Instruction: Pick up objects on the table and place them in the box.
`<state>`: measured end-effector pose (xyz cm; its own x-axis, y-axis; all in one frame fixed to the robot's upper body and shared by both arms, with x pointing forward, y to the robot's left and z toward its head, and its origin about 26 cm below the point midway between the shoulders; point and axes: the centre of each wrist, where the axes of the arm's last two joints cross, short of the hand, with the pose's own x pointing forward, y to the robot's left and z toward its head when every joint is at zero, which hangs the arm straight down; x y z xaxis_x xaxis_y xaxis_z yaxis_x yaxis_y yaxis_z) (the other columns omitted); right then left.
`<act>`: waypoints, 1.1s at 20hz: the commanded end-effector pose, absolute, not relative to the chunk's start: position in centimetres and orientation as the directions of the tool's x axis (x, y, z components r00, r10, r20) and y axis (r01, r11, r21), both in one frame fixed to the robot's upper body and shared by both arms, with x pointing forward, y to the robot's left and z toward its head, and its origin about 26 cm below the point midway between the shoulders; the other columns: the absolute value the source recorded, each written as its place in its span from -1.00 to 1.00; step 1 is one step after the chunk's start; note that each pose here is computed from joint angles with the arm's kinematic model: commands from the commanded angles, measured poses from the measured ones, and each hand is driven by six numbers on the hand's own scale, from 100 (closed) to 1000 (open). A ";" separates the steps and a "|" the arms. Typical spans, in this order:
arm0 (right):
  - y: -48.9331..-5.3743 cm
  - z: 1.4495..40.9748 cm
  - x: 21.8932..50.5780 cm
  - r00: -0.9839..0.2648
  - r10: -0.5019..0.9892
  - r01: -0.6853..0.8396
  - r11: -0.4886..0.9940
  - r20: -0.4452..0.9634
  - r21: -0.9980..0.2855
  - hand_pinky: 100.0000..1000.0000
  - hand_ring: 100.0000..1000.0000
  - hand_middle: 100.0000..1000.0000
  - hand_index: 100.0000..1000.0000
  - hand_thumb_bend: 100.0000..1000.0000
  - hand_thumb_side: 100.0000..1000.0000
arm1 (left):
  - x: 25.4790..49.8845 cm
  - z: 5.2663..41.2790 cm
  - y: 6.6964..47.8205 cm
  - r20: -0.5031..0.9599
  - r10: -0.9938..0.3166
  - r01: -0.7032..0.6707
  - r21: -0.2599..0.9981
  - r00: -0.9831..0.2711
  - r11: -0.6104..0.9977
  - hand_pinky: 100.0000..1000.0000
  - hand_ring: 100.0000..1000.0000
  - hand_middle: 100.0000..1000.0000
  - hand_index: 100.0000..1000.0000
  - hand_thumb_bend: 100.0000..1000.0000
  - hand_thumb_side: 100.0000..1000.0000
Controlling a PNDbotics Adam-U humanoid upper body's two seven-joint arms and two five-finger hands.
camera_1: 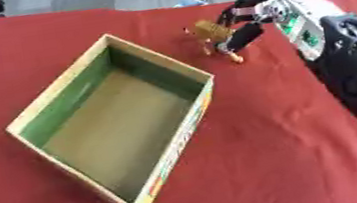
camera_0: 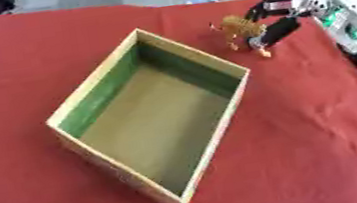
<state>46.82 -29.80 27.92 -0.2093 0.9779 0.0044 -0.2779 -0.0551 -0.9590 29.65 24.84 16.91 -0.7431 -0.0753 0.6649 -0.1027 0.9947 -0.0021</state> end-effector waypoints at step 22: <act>-29.6 27.9 47.2 -0.185 0.983 -0.217 -0.040 0.000 -0.975 0.79 0.57 -0.10 0.08 -1.00 -0.82 | 29.5 17.6 24.6 0.654 -0.076 -0.092 0.009 -0.753 0.996 -0.11 -0.11 0.00 0.28 -1.00 0.44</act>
